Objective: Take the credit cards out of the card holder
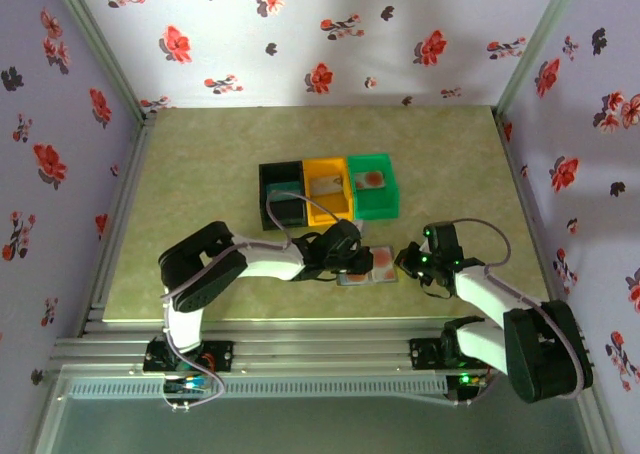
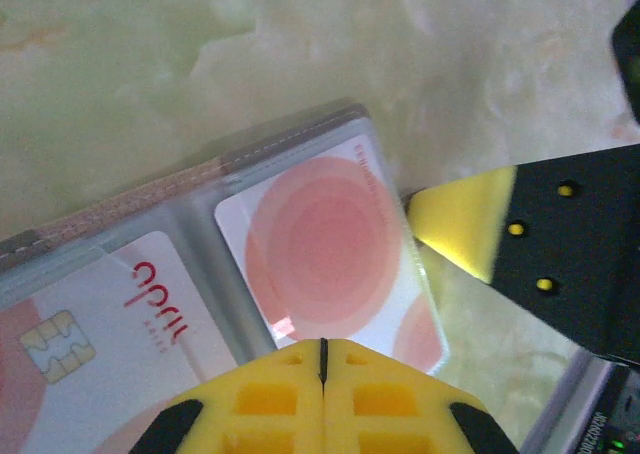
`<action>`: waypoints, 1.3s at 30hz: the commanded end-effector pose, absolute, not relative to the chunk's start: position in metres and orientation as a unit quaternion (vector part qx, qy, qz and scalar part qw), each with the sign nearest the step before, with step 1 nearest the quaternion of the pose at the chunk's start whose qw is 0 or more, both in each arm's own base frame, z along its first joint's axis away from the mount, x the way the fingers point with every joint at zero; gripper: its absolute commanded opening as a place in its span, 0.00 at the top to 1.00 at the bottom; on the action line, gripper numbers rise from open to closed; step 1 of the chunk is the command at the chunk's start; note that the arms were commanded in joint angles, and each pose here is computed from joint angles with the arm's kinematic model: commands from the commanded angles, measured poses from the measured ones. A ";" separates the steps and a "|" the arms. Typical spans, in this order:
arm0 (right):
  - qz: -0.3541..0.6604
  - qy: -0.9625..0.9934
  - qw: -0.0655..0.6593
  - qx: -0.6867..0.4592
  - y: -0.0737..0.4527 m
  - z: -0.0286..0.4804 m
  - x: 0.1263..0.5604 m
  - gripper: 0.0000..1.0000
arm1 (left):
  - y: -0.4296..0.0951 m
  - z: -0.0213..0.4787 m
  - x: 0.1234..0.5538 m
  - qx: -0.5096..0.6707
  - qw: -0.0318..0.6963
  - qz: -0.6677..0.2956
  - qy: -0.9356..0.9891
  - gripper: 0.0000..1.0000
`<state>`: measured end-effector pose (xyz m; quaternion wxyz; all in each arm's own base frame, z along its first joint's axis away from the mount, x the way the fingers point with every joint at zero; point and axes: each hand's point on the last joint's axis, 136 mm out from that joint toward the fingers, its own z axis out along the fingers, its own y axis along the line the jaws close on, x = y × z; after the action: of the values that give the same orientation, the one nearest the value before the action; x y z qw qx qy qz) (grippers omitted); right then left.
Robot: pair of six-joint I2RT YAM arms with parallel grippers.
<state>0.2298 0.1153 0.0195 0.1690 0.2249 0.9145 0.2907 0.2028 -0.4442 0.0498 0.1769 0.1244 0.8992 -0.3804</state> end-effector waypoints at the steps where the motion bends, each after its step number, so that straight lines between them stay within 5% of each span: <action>1: 0.267 0.919 0.155 0.246 0.107 0.007 0.222 1.00 | -0.444 0.068 0.199 0.132 0.189 -0.400 0.887 1.00; 10: 0.265 0.920 0.154 0.246 0.107 0.007 0.222 1.00 | -0.438 0.059 0.196 0.120 0.178 -0.397 0.892 0.99; 16: 0.268 0.918 0.147 0.255 0.108 0.001 0.219 1.00 | -0.451 0.080 0.199 0.109 0.170 -0.414 0.887 0.78; 39: 0.265 0.918 0.147 0.257 0.109 -0.008 0.215 1.00 | -0.450 0.030 0.199 0.058 0.112 -0.371 0.920 0.75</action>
<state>0.2379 0.1210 0.0186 0.1814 0.2354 0.9037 0.3083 0.2019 -0.4606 0.0490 0.1251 0.0718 0.9084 -0.3925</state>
